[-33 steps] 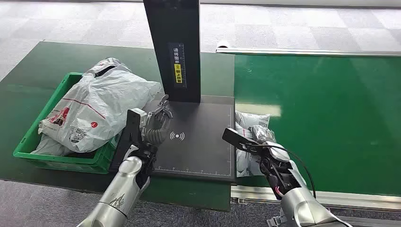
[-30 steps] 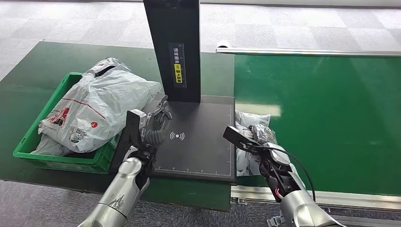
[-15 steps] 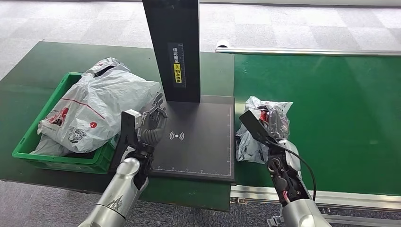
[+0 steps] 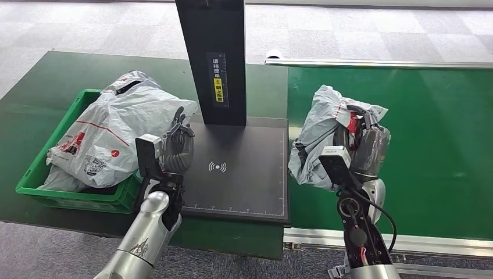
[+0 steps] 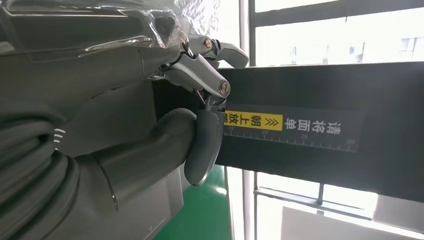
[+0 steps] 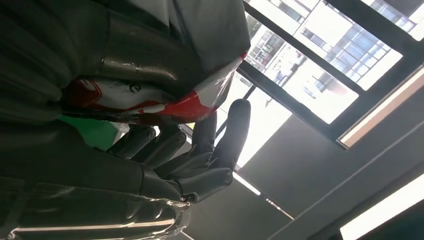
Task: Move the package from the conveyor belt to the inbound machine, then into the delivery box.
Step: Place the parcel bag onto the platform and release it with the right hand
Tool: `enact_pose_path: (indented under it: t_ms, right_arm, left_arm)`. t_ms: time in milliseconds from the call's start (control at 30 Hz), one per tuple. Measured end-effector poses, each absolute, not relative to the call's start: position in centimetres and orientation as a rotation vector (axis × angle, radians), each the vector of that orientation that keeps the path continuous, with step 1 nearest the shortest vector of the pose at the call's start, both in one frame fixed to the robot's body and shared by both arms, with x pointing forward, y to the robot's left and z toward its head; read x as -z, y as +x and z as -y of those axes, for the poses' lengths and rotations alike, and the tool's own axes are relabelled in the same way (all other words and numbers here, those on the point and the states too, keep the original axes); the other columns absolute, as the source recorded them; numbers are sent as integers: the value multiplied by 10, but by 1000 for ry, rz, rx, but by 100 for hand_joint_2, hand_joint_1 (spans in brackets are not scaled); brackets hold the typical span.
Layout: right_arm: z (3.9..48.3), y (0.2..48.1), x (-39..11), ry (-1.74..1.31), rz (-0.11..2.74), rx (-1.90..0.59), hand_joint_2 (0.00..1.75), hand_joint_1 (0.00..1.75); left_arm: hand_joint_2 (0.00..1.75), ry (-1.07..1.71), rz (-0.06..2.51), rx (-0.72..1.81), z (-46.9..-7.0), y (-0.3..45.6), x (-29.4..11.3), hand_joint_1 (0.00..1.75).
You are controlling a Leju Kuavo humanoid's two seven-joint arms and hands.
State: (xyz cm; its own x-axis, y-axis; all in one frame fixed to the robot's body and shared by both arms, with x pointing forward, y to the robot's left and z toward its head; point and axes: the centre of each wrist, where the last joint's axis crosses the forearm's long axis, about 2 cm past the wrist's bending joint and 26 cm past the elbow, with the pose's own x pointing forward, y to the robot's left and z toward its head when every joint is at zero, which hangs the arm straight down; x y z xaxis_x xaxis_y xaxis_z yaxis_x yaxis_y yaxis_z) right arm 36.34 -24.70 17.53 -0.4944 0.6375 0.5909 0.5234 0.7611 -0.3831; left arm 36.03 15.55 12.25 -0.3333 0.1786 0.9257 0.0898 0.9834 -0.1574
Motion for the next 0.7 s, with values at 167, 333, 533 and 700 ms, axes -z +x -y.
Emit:
enact_pose_path:
  t_ms: [167, 333, 533, 700]
  right_arm:
    - [235, 361, -176, -806, 2222, -246, 175, 175]
    - [212, 366, -155, -535, 2108, -594, 175, 175]
    - [185, 366, -135, -191, 1975, -891, 175, 175]
    - [172, 368, -133, -70, 1920, -981, 175, 175]
  left_arm:
    - [175, -200, 1927, -119, -155, 362, -125, 0]
    - [175, -210, 1947, -135, -154, 366, -130, 0]
    - [175, -236, 1963, -137, -153, 374, -139, 0]
    - [175, -242, 1962, -130, -152, 380, -143, 0]
